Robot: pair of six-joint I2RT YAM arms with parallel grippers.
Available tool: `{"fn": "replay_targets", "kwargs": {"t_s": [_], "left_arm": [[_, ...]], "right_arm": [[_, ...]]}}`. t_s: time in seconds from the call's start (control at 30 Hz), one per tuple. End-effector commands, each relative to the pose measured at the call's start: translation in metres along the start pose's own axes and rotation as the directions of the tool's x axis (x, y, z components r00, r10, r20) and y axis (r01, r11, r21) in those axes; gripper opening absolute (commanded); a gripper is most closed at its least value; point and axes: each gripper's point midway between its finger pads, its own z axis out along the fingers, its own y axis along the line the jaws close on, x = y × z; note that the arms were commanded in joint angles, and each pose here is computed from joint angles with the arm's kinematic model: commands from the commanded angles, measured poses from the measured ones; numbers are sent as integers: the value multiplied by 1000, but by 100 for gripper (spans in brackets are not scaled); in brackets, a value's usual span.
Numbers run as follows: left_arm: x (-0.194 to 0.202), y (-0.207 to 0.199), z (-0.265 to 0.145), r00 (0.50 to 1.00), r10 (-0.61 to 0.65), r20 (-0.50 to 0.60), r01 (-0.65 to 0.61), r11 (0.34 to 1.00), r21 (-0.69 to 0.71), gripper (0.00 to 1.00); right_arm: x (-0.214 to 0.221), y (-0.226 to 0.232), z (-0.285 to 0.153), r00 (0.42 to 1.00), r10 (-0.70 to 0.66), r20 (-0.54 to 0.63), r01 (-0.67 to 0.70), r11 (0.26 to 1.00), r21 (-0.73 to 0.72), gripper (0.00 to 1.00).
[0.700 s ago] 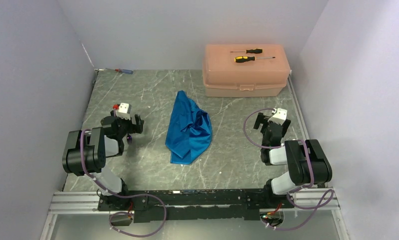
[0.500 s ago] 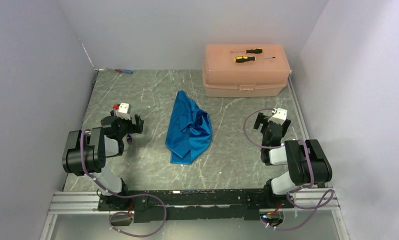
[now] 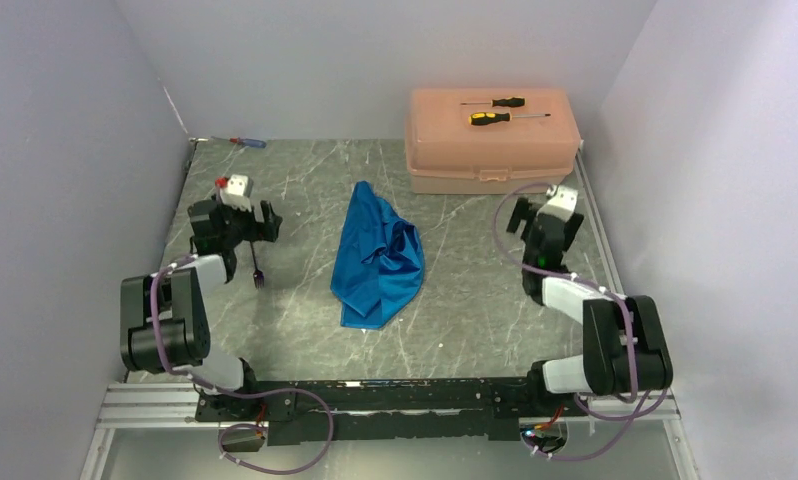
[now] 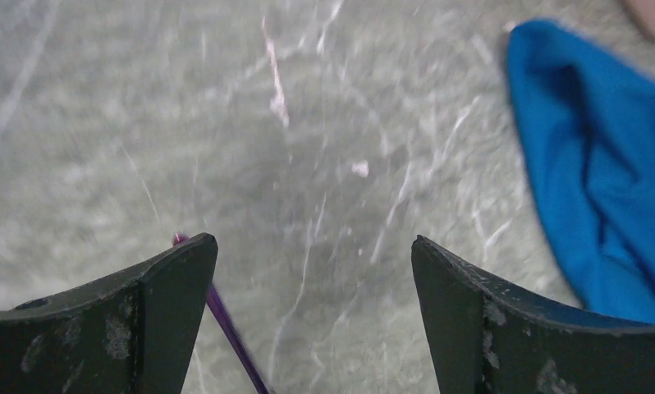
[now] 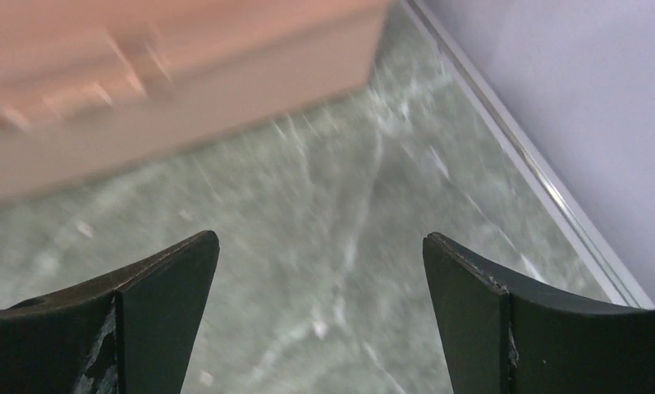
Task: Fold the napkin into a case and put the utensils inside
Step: Pick up the crumpled napkin from the center of the board.
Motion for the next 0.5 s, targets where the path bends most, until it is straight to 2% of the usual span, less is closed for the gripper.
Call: {"fn": "replay_targets", "kwargs": {"t_s": [0.0, 0.03, 0.1, 0.13, 0.17, 0.23, 0.3, 0.4, 0.47], "left_arm": [[-41, -26, -18, 999, 46, -7, -45, 989, 144, 94], [-43, -32, -21, 998, 56, -29, -49, 982, 183, 94], [-43, -48, -28, 989, 75, -124, -34, 953, 301, 94], [-43, -57, -32, 978, 80, -194, -4, 932, 363, 94], [-47, -62, -37, 965, 85, -249, 24, 913, 406, 94], [-56, -74, -47, 945, 100, -310, 69, 868, 492, 94], [-62, -86, -59, 939, 156, -307, 52, 818, 573, 94], [-45, -105, -72, 906, 292, -308, -22, 757, 653, 94], [-26, -124, -81, 866, 379, -326, -42, 705, 708, 94]], "right_arm": [[-41, 18, -7, 982, 176, -67, -177, 984, -21, 100], [-43, 20, -12, 958, 275, -75, -278, 960, -33, 100], [-43, 15, -20, 851, 511, -122, -514, 858, 15, 100], [-41, 10, -21, 802, 576, -159, -578, 815, 36, 100], [-43, 13, -23, 796, 572, -199, -584, 812, -3, 100], [-54, 26, -32, 822, 515, -245, -546, 834, -79, 100], [-63, 49, -48, 857, 444, -261, -493, 853, -170, 100], [-68, 84, -79, 921, 294, -254, -357, 900, -251, 100], [-56, 112, -103, 939, 184, -290, -275, 908, -315, 100]]}}
